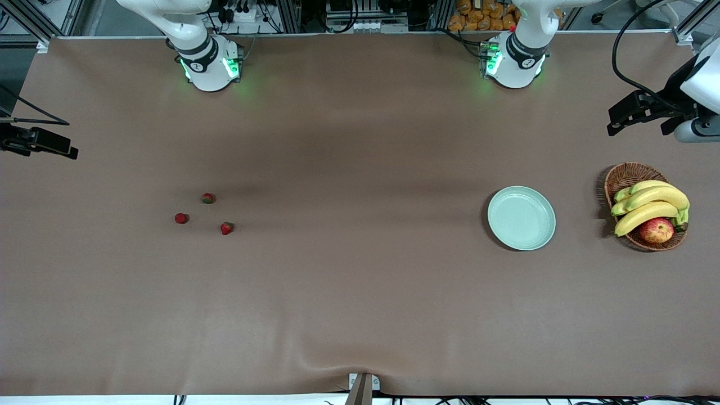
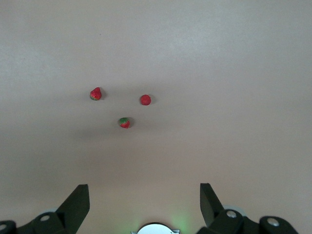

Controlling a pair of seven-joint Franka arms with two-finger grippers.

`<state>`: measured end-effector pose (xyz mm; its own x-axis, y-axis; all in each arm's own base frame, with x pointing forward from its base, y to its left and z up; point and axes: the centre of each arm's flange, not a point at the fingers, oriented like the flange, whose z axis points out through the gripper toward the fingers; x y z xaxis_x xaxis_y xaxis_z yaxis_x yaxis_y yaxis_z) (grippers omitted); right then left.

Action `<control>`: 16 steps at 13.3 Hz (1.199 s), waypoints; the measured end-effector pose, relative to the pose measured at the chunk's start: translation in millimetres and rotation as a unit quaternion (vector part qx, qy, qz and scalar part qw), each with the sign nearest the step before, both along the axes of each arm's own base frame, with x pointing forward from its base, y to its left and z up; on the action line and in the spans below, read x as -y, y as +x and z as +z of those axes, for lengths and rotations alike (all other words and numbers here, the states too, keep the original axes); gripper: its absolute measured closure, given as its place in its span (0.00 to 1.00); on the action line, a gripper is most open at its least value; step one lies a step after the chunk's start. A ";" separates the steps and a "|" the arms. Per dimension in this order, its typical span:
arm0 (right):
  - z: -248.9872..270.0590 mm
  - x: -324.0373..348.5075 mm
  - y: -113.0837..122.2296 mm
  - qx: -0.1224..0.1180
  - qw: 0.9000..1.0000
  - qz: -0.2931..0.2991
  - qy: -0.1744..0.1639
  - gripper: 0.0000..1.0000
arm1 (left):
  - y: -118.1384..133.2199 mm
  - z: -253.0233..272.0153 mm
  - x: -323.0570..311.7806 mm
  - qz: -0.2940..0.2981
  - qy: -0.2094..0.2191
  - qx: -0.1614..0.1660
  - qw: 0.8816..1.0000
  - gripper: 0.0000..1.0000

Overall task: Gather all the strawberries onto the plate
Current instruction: 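Reach the right gripper toward the three red strawberries, then grasp one strawberry with the right gripper and lift it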

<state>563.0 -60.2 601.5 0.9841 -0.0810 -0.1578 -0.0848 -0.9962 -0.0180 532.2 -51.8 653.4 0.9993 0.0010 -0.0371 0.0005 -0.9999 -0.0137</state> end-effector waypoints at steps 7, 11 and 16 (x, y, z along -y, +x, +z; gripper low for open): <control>-110.2 -91.4 73.4 0.032 0.999 0.029 -0.010 0.00 | 0.6 -1.8 -0.6 0.001 0.000 -0.002 1.000 0.00; -199.4 -116.6 94.8 0.039 0.999 0.021 -0.015 0.00 | 1.8 -2.7 -1.0 0.001 0.000 -0.001 1.000 0.00; -312.2 -137.6 87.6 0.010 1.000 -0.003 0.016 0.00 | 2.4 -2.9 -1.0 0.001 0.000 0.000 1.000 0.00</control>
<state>650.6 77.4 289.3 0.9866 -0.0822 -0.1412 -0.0903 -0.9946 -0.0517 534.6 -50.7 650.5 0.9993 0.0037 -0.0371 0.0032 -0.9999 -0.0131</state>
